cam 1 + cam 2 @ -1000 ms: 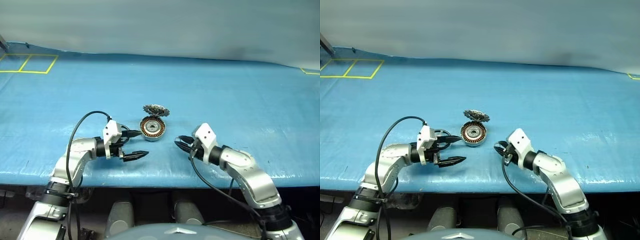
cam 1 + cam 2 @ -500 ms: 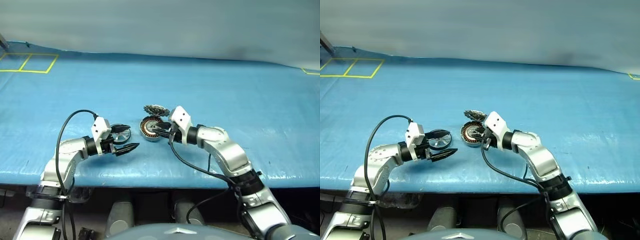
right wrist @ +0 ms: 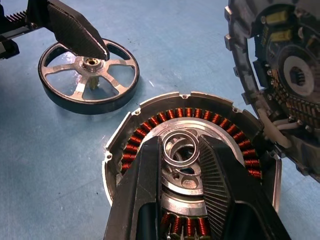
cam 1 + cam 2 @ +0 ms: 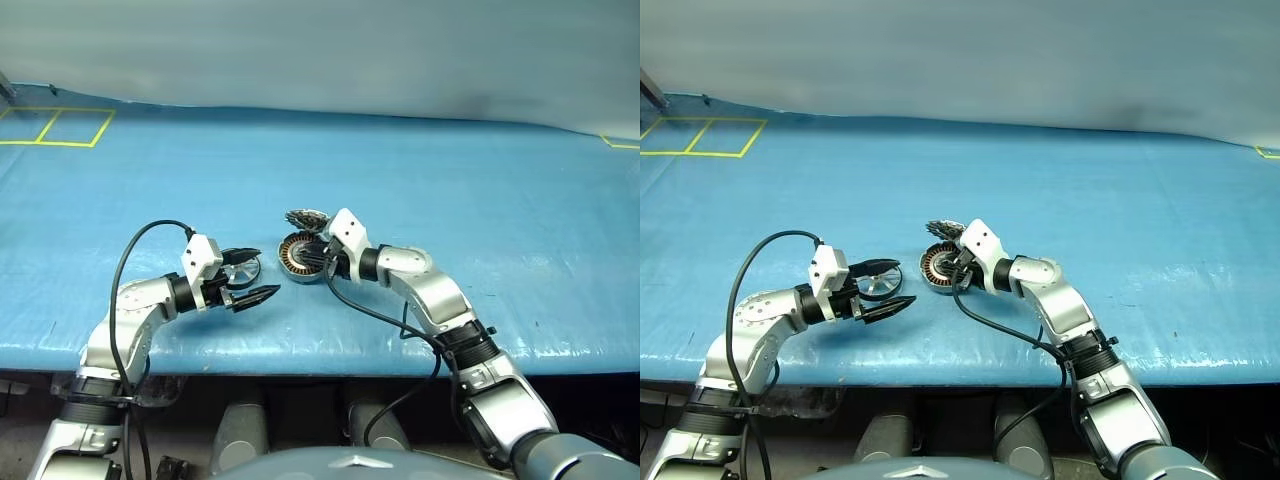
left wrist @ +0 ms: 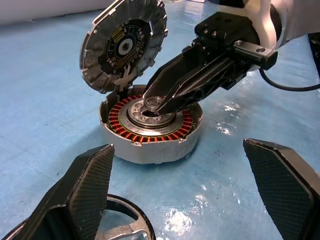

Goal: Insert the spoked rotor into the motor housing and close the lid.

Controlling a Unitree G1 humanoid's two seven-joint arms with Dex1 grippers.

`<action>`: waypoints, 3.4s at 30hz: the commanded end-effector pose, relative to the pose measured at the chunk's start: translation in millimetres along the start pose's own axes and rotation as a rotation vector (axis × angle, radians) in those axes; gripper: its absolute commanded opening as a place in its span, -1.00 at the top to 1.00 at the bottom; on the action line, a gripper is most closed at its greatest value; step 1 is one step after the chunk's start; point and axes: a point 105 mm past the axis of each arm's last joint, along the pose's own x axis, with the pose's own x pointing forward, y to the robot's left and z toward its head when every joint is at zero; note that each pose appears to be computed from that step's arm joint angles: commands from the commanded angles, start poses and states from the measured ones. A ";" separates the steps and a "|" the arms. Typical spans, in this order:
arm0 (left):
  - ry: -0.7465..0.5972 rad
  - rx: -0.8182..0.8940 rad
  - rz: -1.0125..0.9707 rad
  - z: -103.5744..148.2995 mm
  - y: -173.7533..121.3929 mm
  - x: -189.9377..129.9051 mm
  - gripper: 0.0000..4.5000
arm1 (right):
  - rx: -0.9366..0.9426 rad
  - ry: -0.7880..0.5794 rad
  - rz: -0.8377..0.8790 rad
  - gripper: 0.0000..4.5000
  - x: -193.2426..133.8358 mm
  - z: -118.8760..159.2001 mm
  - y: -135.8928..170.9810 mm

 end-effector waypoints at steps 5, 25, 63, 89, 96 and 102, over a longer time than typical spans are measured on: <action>-0.035 0.048 0.004 13.9 0.0 -1.9 -1.00 | -0.028 -0.034 -0.021 0.63 -0.8 11.1 -5.5; -0.029 0.043 0.010 11.8 -1.9 -3.3 -1.00 | -0.025 -0.026 -0.025 0.63 6.6 12.6 -9.2; -0.013 0.051 0.024 8.5 1.2 -4.3 -1.00 | -0.028 -0.008 -0.017 -0.46 4.4 7.4 -3.1; -0.009 0.051 0.024 5.4 0.8 -3.2 -1.00 | 0.004 -0.072 -0.035 0.99 3.8 19.5 -7.7; -0.008 0.055 0.027 5.3 1.1 -3.2 -1.00 | 0.014 -0.007 -0.072 0.99 7.5 1.0 -14.1; -0.006 0.053 0.026 4.2 0.1 -3.1 -1.00 | 0.021 0.006 -0.084 0.99 7.5 -4.0 -14.2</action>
